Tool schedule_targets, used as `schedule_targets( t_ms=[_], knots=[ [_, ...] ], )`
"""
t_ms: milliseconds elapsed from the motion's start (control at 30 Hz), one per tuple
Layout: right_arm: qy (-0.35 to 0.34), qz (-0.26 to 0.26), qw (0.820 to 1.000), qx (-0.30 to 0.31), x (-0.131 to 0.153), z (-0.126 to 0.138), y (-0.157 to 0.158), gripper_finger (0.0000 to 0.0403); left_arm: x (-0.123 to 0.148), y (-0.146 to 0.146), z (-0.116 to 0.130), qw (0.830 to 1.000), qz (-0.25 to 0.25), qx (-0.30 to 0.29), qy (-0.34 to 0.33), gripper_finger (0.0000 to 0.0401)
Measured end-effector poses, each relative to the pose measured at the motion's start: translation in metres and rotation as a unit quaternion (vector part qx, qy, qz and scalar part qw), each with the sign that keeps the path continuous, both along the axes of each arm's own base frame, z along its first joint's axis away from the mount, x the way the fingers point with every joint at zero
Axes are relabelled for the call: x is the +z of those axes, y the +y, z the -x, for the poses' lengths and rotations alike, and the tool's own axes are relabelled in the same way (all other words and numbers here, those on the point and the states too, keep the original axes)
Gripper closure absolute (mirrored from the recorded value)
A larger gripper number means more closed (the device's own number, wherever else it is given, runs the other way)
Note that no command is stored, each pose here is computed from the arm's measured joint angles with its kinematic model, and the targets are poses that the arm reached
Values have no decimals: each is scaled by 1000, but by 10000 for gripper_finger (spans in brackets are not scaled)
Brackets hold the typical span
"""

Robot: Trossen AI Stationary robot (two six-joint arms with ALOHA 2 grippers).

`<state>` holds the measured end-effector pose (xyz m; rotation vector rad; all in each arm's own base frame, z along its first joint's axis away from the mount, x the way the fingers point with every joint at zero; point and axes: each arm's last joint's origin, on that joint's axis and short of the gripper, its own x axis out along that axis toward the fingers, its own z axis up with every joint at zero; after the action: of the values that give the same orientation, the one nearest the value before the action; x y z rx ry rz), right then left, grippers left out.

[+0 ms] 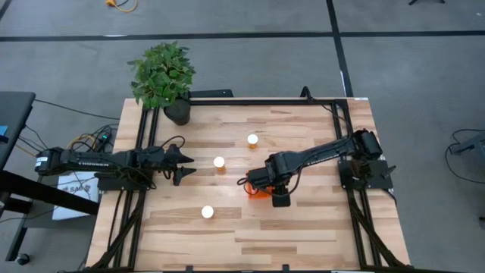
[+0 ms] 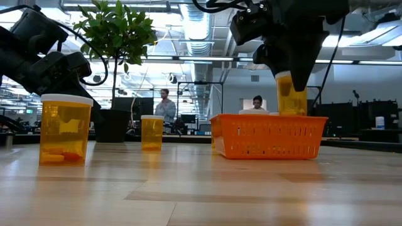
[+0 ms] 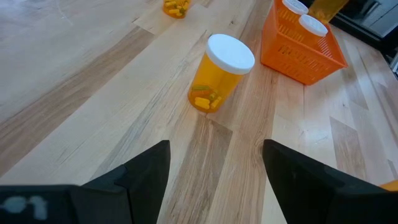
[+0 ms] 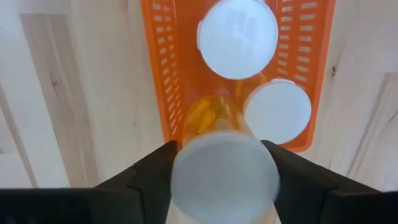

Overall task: Pick and place pill bottles into a basket
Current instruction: Put the orange pill bottle into the orange bin

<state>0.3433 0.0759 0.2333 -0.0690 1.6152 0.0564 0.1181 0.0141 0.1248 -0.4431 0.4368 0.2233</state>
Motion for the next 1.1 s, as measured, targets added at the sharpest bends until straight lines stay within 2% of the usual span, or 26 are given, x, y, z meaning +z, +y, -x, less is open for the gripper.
schedule_targets(
  t_ms=[100, 333, 567, 900, 1100],
  knots=[
    [-4, -1, 1000, 2, 0, 0, 2, 181, 0, 0, 0, 1000, 0, 0, 0, 156],
    [-4, -1, 1000, 5, 0, 0, 2, 210, 0, 0, 0, 1000, 0, 0, 0, 156],
    [-6, -1, 1000, 6, 0, -1, 2, 175, 0, 0, 0, 1000, 0, 0, 0, 156],
    [-7, -2, 1000, 10, 0, -1, 2, 197, 0, 0, 0, 1000, 0, 0, 0, 156],
    [-7, -3, 1000, 10, 0, -1, 2, 178, 0, 0, 0, 1000, 0, 0, 0, 156]
  ],
)
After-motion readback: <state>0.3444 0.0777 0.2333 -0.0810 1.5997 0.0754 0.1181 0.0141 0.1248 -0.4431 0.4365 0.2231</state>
